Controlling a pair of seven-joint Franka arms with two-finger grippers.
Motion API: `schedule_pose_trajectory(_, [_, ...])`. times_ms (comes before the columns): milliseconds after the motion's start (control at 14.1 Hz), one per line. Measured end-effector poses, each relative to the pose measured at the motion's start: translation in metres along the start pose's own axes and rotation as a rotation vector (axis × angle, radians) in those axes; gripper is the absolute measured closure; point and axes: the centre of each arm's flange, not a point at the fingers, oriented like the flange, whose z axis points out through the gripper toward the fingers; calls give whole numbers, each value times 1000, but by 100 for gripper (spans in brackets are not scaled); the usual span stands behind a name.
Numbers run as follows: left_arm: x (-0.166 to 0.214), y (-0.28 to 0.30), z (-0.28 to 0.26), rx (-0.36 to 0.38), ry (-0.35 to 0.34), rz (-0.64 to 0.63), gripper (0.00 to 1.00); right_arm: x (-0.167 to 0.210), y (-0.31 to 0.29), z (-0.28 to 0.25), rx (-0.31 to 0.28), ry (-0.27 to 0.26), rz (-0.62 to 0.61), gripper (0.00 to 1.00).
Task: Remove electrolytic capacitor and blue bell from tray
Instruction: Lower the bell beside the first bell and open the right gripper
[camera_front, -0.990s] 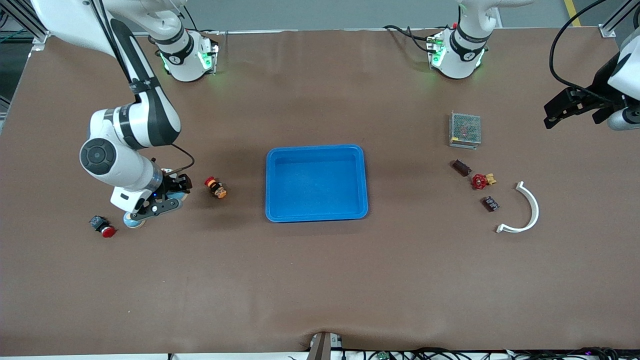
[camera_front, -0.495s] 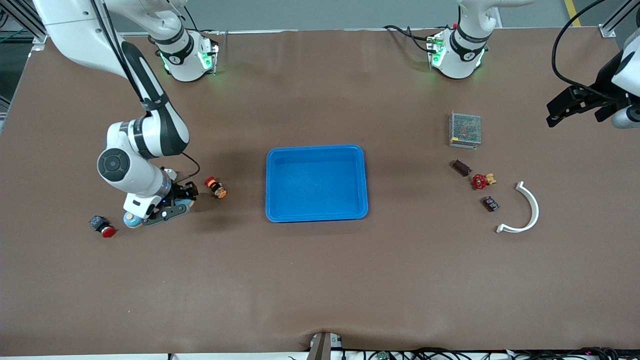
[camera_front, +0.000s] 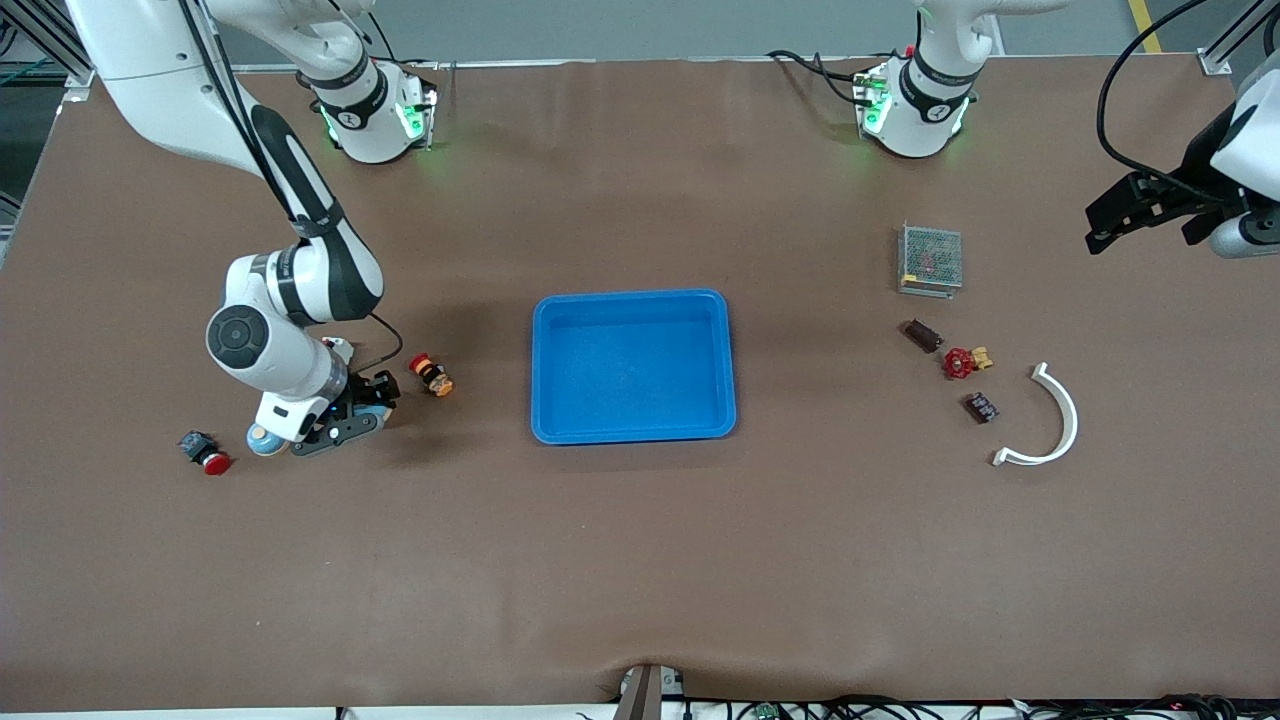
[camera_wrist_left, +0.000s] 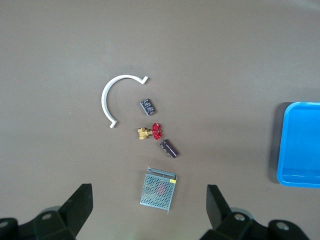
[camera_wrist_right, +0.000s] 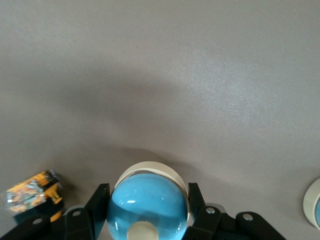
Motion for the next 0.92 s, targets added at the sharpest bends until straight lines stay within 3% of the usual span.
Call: schedule_pose_trajectory(920, [-1,7,9,2,-23,98,0,-4,10,25,0,19,-12,32])
